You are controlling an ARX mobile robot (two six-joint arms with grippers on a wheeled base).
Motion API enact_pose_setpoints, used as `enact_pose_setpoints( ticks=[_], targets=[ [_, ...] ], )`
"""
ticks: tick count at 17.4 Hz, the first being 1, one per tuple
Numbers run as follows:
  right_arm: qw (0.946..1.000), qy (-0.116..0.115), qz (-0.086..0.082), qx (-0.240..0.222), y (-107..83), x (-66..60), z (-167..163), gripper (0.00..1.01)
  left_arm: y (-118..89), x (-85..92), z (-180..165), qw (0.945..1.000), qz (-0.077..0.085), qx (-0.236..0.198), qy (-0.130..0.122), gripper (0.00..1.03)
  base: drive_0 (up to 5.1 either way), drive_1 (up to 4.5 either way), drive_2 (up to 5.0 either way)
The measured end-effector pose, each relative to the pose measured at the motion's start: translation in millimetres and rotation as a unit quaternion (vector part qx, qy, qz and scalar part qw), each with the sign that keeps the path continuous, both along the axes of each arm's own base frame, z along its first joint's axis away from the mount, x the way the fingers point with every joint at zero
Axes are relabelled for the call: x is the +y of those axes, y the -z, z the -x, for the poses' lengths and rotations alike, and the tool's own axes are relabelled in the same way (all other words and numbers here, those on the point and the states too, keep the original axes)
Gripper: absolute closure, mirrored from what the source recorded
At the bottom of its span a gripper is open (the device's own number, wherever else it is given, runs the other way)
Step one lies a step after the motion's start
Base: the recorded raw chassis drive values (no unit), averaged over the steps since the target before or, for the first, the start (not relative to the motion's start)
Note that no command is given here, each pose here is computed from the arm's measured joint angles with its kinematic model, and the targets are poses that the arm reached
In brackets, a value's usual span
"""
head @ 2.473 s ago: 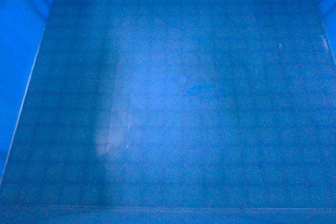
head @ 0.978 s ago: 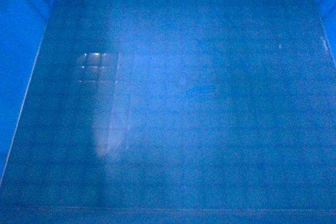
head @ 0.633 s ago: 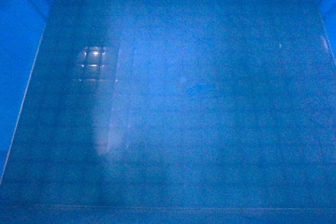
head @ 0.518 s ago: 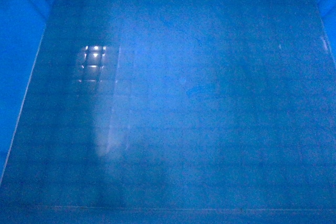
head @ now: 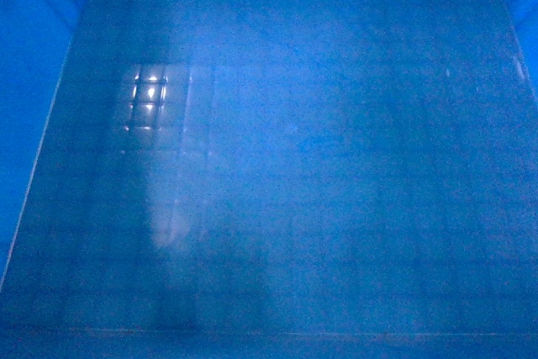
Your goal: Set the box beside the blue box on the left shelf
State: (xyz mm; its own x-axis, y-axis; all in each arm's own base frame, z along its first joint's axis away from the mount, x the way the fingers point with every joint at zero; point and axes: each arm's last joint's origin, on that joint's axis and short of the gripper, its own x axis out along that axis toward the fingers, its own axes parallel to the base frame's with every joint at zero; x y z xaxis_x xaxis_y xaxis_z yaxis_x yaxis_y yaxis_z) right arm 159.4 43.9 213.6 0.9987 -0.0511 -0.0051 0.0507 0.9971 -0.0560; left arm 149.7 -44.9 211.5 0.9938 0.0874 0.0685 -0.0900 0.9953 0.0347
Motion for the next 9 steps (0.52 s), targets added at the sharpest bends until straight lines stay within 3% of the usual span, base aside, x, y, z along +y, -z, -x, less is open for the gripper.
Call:
enact_pose_setpoints(
  ticks=[9],
  targets=[
    [1.0000,0.000,0.001,0.002,0.7,0.1,-0.5,0.80,0.4,-0.3,-0.4,1.0000,0.000,0.001,0.001,0.83,-0.1,4.21,-4.4]
  ],
)
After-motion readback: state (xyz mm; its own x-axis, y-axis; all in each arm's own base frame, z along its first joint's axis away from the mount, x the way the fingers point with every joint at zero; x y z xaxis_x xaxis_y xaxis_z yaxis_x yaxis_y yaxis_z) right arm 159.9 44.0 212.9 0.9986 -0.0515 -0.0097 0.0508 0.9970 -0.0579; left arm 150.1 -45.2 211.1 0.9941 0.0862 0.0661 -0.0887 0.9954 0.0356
